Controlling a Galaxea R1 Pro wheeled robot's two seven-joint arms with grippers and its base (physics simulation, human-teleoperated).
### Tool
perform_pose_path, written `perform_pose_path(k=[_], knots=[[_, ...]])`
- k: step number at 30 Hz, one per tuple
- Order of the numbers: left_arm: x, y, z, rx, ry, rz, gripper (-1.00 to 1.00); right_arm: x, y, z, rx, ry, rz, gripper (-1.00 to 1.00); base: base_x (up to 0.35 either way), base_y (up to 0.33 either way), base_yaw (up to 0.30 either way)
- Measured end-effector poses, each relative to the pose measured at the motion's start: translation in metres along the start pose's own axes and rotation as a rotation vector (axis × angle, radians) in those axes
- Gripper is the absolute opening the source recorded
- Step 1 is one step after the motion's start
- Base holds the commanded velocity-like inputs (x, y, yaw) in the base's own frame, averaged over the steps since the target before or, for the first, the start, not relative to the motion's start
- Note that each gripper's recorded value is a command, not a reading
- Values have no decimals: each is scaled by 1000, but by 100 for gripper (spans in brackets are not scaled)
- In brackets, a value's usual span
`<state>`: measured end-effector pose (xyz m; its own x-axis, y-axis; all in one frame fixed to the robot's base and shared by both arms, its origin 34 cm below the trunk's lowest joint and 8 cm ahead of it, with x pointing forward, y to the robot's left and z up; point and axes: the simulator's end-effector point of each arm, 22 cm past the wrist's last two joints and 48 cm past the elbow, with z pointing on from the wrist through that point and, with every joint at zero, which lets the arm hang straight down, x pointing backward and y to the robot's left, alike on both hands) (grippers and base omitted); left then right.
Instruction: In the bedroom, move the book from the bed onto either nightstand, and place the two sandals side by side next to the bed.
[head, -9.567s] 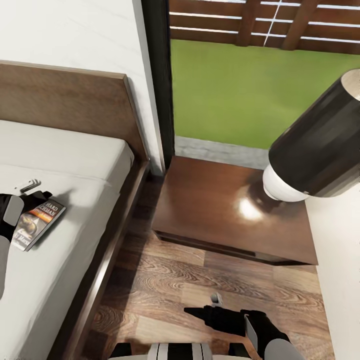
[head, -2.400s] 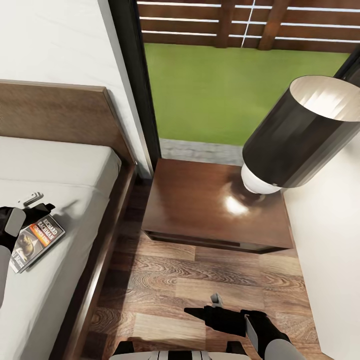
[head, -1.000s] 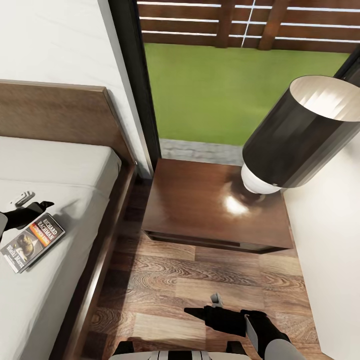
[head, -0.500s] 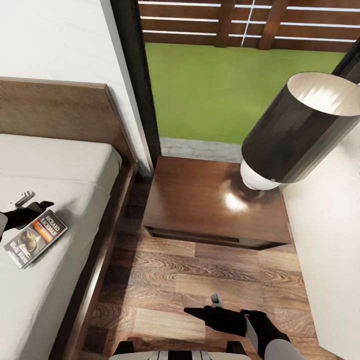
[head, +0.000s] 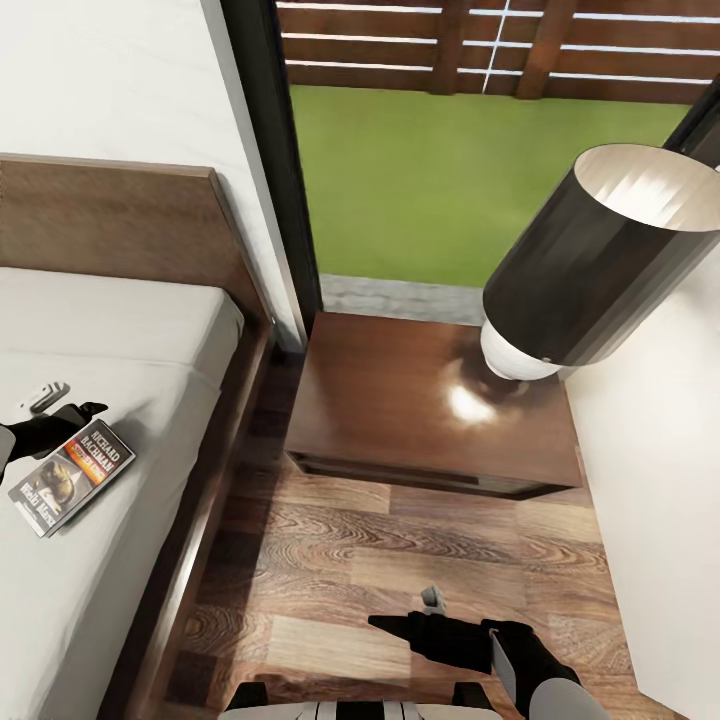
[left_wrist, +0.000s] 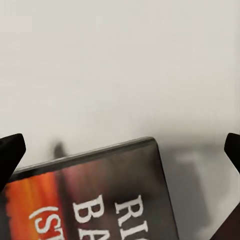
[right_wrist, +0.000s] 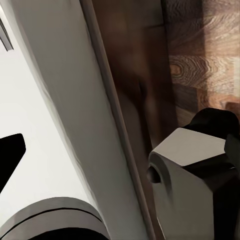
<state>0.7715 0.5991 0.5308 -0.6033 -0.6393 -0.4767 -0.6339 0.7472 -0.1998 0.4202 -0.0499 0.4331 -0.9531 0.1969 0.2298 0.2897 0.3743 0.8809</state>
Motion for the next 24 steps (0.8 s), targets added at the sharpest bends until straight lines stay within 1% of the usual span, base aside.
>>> perform_pose_path(k=[6, 24], knots=[[0, 0, 0, 0, 0, 1, 100, 0, 0, 0, 0, 0, 0, 100, -134, 0, 0], [0, 0, 0, -1, -1, 1, 100, 0, 0, 0, -1, 0, 0, 100, -5, 0, 0]])
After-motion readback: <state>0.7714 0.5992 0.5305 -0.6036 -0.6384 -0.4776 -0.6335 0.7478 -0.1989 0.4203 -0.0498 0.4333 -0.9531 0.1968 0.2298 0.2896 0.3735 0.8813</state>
